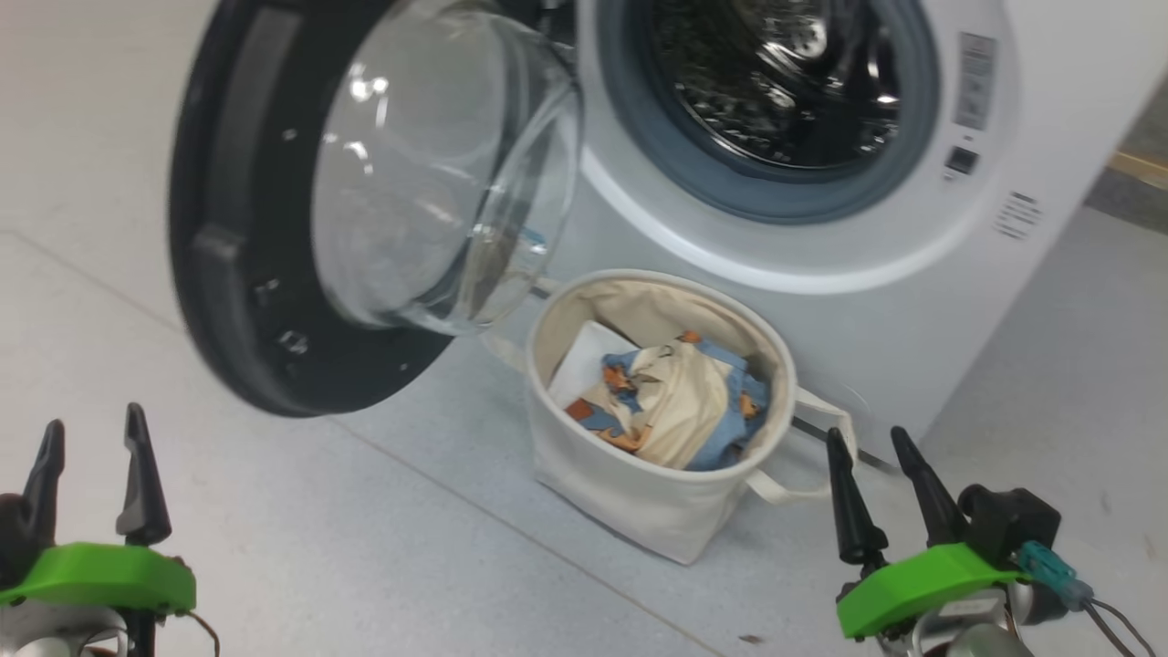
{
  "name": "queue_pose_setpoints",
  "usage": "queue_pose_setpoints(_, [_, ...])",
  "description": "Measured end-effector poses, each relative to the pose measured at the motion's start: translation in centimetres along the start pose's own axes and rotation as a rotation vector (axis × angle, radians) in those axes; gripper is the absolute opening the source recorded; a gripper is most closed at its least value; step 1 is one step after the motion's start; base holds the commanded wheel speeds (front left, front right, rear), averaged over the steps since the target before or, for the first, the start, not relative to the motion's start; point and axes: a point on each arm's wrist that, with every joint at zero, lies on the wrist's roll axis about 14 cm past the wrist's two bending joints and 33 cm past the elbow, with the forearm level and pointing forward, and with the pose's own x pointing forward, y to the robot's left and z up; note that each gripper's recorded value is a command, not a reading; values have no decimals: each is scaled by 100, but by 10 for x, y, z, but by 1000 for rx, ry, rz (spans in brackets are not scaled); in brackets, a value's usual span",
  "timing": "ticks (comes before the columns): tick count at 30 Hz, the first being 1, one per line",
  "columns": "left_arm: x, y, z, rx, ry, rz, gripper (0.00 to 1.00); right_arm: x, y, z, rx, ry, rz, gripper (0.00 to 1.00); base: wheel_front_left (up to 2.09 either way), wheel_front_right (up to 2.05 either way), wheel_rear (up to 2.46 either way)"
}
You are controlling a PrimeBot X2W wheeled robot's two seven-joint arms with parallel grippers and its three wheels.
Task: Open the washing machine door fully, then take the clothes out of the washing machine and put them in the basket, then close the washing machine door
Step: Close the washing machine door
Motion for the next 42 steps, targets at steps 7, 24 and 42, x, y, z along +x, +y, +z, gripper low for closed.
queue_pose_setpoints(7, [-6, 19, 2, 0, -6, 49, 100, 7, 14, -6, 6, 17, 44, 100, 0, 0, 0])
queue_pose_setpoints(24, [-4, 36, 0, -147, 18, 72, 0, 3, 10, -2, 0, 7, 26, 100, 0, 0, 0])
queue_pose_setpoints(42, [74, 56, -19, -1113, 381, 137, 0, 3, -30, -21, -30, 77, 1, 100, 0, 0, 0])
